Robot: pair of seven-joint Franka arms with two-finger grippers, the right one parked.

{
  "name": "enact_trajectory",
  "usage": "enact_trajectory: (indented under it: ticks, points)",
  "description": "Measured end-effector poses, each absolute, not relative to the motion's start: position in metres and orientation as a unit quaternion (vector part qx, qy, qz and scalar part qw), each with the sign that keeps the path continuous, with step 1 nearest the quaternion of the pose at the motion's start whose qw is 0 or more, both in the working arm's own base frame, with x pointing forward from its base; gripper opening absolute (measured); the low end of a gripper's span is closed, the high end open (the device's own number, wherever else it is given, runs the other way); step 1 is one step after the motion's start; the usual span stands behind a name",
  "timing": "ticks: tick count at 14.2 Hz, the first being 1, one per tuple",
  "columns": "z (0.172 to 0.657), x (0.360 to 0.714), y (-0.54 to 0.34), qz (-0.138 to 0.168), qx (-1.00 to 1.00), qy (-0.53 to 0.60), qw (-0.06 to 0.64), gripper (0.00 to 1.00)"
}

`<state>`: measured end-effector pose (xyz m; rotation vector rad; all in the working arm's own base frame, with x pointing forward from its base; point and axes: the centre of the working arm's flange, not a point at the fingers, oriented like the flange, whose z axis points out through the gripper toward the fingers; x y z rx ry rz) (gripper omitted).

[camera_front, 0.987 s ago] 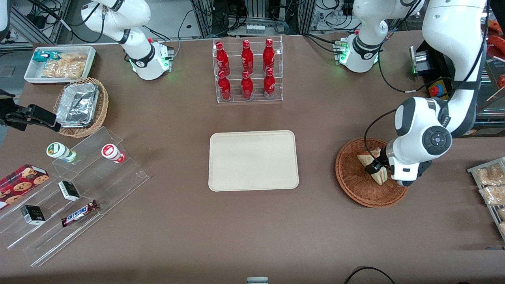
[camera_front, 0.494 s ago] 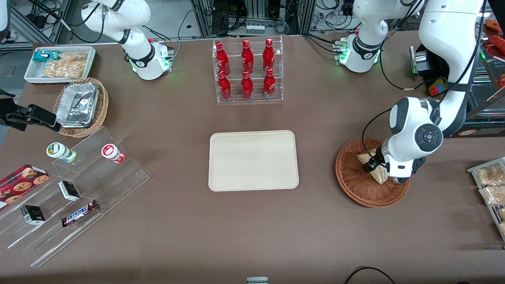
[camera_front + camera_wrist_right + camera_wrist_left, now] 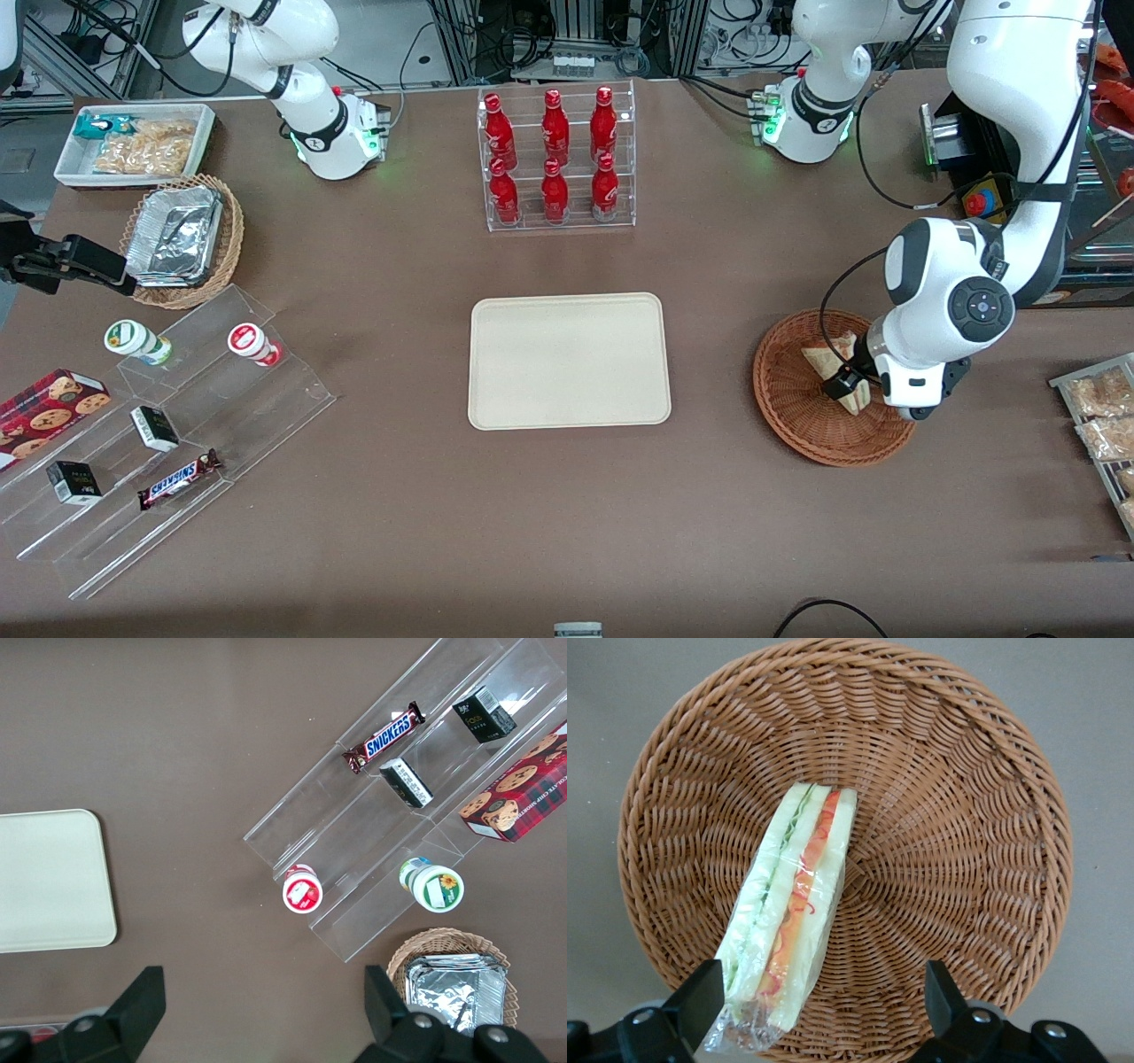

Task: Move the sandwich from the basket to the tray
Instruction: 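Lower the open left gripper around the sandwich in the basket, then close the left gripper on the wrapped sandwich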

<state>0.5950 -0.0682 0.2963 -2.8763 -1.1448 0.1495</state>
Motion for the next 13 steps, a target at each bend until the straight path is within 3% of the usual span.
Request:
enact_trajectory:
  ticks: [13]
  points:
    - [0.268, 0.584, -0.052, 0.077, -0.92, -0.383, 0.037, 1.0]
